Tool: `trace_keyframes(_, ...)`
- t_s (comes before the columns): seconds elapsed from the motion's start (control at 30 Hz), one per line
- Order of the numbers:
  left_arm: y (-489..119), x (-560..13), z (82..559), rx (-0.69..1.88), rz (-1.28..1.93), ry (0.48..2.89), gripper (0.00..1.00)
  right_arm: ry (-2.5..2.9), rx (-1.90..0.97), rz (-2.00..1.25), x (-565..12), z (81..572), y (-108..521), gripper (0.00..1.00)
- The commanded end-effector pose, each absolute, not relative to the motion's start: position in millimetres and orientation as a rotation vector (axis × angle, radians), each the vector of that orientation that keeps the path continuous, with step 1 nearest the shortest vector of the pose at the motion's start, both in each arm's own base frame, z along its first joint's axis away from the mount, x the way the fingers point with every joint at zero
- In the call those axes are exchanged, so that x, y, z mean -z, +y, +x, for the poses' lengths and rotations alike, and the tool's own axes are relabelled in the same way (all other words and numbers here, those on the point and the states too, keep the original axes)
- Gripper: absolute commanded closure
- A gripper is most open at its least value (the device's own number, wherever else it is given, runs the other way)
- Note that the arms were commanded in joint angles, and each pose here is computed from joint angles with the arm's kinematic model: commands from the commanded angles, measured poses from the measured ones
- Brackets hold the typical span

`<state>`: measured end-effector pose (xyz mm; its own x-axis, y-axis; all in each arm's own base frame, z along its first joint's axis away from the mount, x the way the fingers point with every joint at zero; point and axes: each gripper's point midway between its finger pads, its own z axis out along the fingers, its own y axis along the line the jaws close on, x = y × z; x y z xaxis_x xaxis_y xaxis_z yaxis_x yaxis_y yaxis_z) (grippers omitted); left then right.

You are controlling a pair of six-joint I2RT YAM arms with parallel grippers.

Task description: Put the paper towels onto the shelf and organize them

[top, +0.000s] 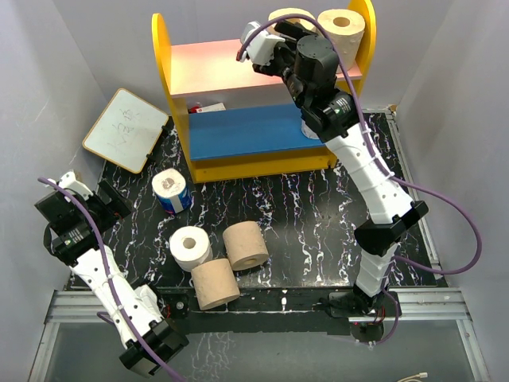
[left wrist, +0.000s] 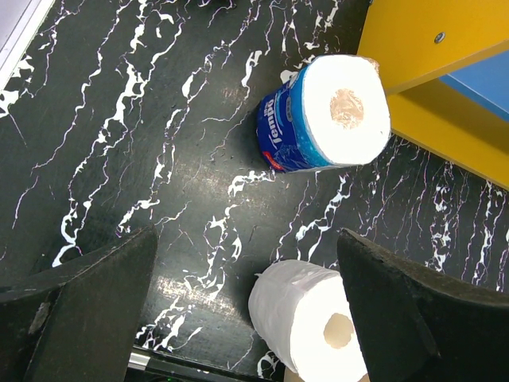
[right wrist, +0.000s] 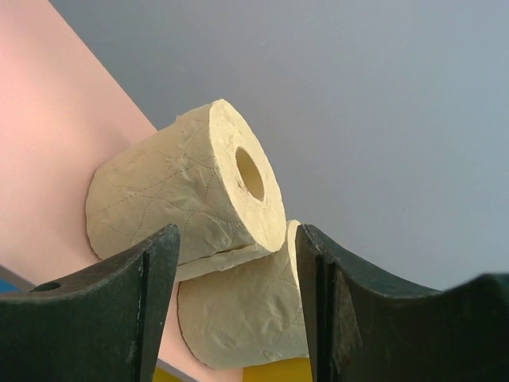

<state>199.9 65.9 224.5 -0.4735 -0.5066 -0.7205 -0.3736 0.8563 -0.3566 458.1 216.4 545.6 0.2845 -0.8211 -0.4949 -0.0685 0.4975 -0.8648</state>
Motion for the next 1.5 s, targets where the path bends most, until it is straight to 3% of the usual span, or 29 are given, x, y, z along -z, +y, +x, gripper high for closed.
trace_keyframes(0.0, 61.6, -222.7, 200.3, 0.223, -0.641, 2.12, 0.07, 1.091, 0.598, -0.82, -591.4, 440.4, 205.8, 0.41)
trace_keyframes(0.13, 61.4, -223.4, 200.2, 0.222, -0.64, 2.118, 0.07, 1.017, 0.514, -0.817, -614.7, 399.6, 214.5, 0.27)
trace_keyframes(0.2, 63.9, -227.3, 200.1, 0.203, -0.642, 2.109, 0.06, 1.039, 0.421, -0.909, -600.3, 377.1, 233.7, 0.23)
trace_keyframes(0.27, 67.7, -234.6, 201.7, 0.182, -0.642, 2.1, 0.06, 1.122, 0.325, -1.123, -541.6, 356.1, 260.0, 0.17)
trace_keyframes(0.43, 102.8, -256.3, 208.3, 0.055, -0.635, 2.233, 0.06, 1.262, 0.039, -1.576, -390.0, 290.2, 308.2, 0.16)
trace_keyframes(0.5, 126.8, -251.8, 208.6, -0.029, -0.71, 2.314, 0.05, 1.317, -0.112, -1.639, -348.6, 272.2, 320.1, 0.16)
trace_keyframes(0.57, 135.4, -252.8, 209.6, -0.047, -0.742, 2.356, 0.04, 1.369, -0.284, -1.671, -316.1, 253.1, 333.7, 0.04)
trace_keyframes(0.63, 128.1, -253.2, 213.4, 0.038, -0.757, 2.391, 0.02, 1.384, -0.434, -1.683, -297.3, 236.0, 348.5, 0.02)
trace_keyframes(0.8, 110.6, -256.1, 227.3, 0.259, -0.792, 2.423, 0.02, 1.328, -0.63, -1.745, -285.3, 190.5, 397.0, 0.11)
trace_keyframes(0.97, 114.3, -249.8, 223.7, 0.247, -0.853, 2.462, 0.02, 1.223, -0.689, -1.81, -294.6, 142.4, 446.8, 0.15)
trace_keyframes(1.17, 119.2, -232.0, 211.0, 0.169, -0.908, 2.496, 0.02, 1.146, -0.711, -1.932, -264.5, 76.5, 486.2, 0.2)
trace_keyframes(1.47, 77.7, -275.5, 228.8, 0.473, -0.709, 2.359, 0.02, 1.28, -0.668, -1.787, -226.9, 92.6, 517.6, 0.34)
